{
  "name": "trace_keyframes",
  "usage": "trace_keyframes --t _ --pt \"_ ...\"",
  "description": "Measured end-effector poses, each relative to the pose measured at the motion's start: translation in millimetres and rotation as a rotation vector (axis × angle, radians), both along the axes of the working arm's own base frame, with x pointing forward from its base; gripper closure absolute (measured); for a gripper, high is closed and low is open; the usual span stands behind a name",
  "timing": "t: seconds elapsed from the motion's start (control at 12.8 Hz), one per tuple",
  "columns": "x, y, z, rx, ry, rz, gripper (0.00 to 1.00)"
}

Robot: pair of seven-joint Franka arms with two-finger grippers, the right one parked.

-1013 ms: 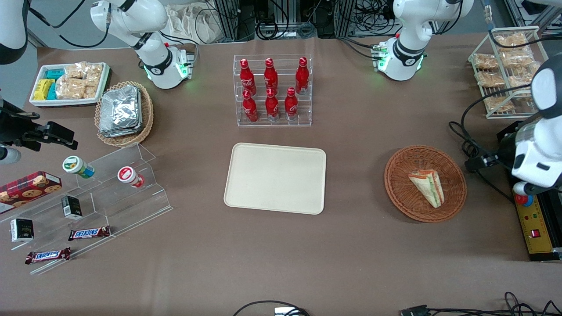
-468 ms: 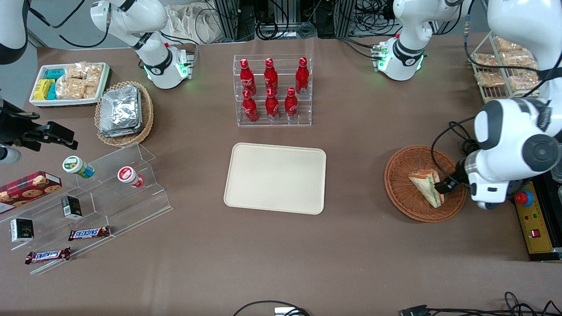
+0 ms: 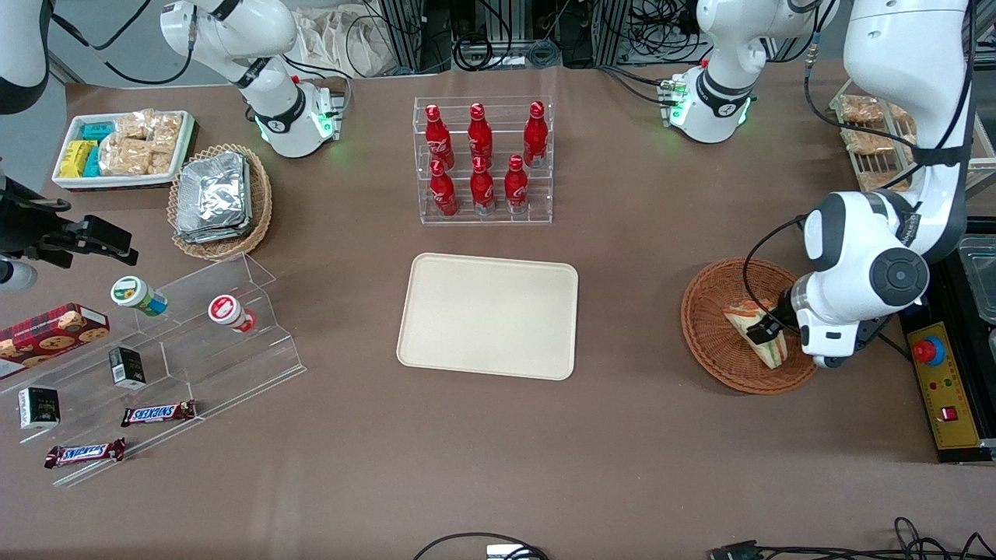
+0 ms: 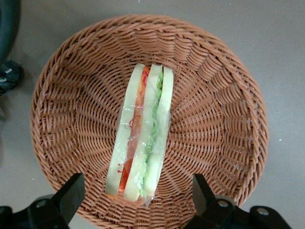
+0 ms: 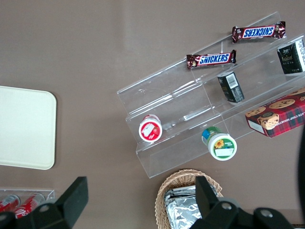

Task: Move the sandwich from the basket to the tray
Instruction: 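Close the left gripper on the wrapped sandwich and lift it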

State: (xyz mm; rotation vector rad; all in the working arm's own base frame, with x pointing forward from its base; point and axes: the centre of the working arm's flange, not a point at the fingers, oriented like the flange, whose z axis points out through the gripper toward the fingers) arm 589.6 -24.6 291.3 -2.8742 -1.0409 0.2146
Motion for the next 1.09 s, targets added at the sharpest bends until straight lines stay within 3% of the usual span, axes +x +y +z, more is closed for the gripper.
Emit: trace_keyframes --t 0.39,0.7,0.86,1.09 --pt "-11 3 -25 0.000 0.004 0.003 0.00" --pt "-8 3 -38 -0.001 -0.005 0.003 0.46" --pt "-6 3 -35 -0.001 -0.013 0.002 0.63" --pt "8 -3 -15 -0.004 -0.030 -0.009 0.71"
